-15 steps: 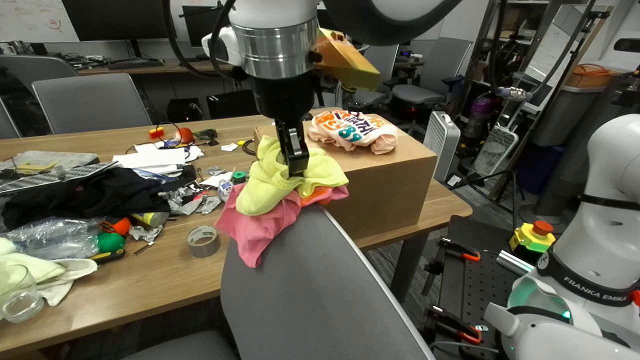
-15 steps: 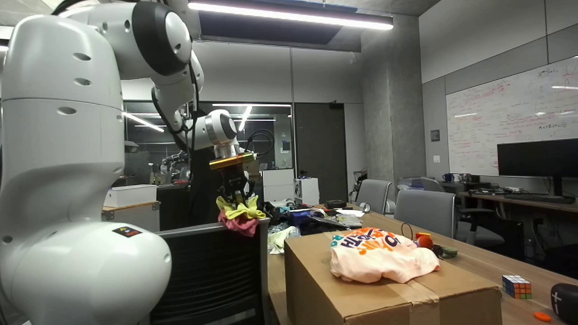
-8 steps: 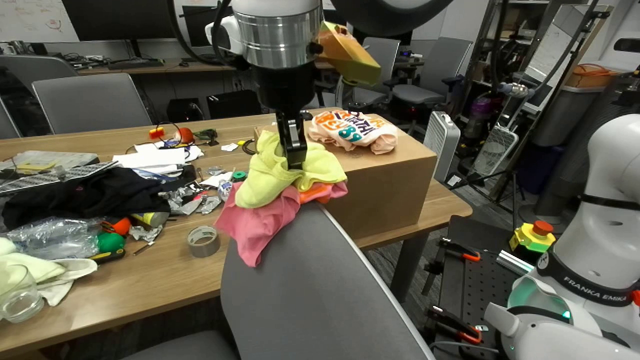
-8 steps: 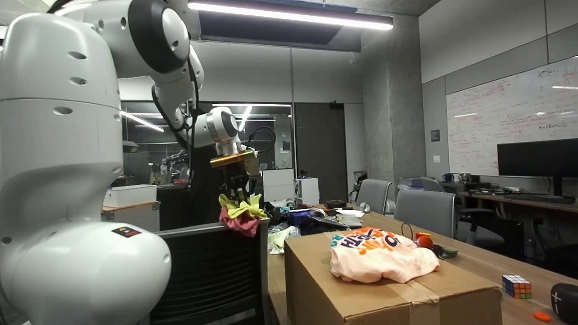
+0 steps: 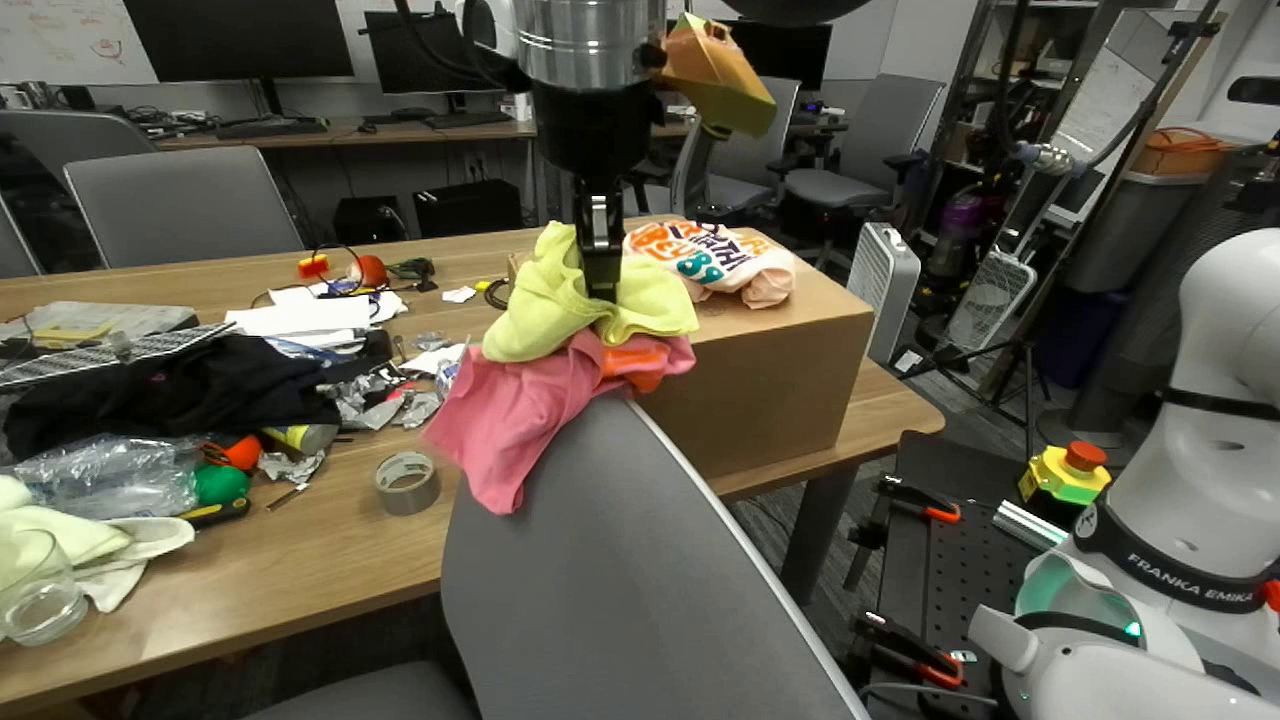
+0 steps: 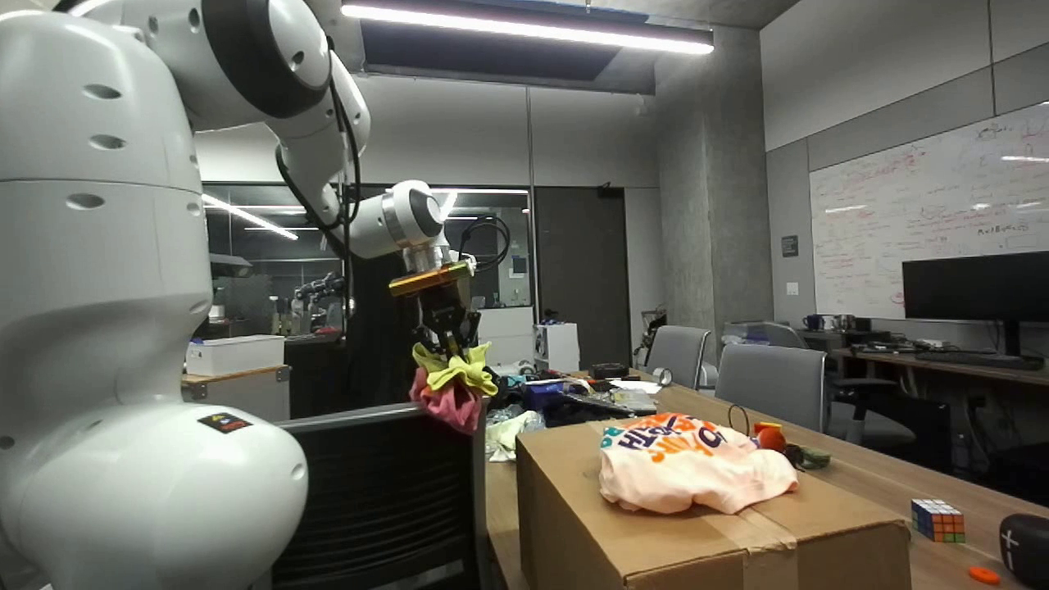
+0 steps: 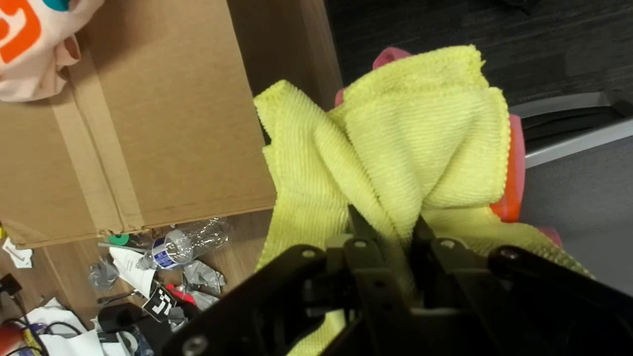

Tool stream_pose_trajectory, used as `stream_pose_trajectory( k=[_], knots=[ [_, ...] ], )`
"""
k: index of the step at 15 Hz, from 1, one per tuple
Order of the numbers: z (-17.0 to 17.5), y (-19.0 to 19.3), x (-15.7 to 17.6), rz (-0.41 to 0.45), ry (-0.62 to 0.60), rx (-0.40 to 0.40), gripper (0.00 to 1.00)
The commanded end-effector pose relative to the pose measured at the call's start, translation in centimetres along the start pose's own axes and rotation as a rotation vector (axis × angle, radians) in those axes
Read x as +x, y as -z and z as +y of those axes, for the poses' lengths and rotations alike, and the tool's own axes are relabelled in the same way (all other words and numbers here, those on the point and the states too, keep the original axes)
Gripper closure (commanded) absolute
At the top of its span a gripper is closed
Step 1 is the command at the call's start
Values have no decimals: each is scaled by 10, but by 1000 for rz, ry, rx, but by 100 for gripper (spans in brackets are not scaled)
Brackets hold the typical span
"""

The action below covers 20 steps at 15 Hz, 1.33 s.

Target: Remove the t-shirts and yellow towel from the backrest of the chair and put them on the brown box

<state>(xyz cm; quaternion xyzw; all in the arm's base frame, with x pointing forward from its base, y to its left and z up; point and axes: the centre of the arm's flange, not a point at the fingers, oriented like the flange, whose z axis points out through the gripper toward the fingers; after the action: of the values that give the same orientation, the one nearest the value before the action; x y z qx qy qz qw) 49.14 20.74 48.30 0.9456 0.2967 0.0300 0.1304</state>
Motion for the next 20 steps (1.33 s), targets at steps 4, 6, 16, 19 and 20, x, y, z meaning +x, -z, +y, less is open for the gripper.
stream_pose_trajectory(
  k=[4,6,16,19,20],
  knots=[
    [2,12,-17,47,-41,-96,92],
    [0,17,-17,50,-35,-117,92],
    [-37,65,-15,121,5,-200,92],
    [-31,83,-17,140,-37,-224,92],
    [-25,89,-19,145,-57,-227,92]
  ],
)
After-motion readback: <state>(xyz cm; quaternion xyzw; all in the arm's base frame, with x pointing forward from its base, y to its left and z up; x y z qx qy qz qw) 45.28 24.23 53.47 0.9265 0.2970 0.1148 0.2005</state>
